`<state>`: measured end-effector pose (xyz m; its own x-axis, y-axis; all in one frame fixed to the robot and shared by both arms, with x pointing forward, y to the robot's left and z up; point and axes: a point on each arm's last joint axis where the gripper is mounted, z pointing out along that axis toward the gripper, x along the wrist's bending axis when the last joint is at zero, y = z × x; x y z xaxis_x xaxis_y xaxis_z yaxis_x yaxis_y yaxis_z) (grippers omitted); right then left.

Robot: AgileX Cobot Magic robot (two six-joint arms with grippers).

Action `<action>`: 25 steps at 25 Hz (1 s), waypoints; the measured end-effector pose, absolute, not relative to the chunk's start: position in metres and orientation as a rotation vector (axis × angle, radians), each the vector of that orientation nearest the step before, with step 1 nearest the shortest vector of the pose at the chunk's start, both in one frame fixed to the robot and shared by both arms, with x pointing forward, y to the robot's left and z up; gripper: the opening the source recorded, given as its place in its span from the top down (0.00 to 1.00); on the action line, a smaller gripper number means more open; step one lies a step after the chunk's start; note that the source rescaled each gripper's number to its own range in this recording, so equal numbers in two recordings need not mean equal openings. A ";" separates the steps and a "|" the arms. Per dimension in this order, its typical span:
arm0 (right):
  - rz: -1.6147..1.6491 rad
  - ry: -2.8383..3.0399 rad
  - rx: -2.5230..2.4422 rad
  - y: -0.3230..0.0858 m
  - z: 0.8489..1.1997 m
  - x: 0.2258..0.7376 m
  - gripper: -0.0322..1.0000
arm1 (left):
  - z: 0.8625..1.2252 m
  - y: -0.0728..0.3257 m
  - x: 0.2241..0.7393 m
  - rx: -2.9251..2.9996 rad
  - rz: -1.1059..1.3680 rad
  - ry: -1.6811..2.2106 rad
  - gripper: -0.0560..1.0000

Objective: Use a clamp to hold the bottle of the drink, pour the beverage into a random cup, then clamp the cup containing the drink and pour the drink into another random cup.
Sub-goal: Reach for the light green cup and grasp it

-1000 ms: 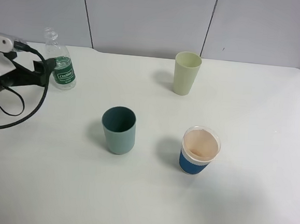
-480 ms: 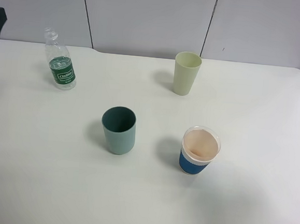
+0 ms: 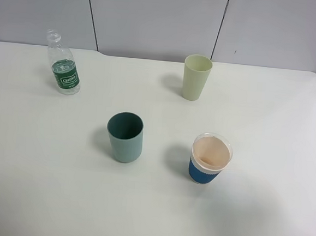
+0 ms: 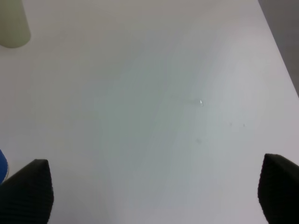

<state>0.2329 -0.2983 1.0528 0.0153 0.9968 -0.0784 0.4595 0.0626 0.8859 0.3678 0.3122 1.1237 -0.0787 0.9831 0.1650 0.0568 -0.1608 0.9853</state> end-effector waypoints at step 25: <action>0.865 1.556 1.506 -0.298 1.053 0.233 0.32 | 1.098 0.305 0.227 1.358 1.248 1.417 0.00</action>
<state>0.2329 -0.2983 1.0528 0.0153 0.9968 -0.0784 0.4595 0.0626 0.8859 0.2267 0.3054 1.0975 -0.1109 0.9903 0.0840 0.2089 -0.0594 0.9761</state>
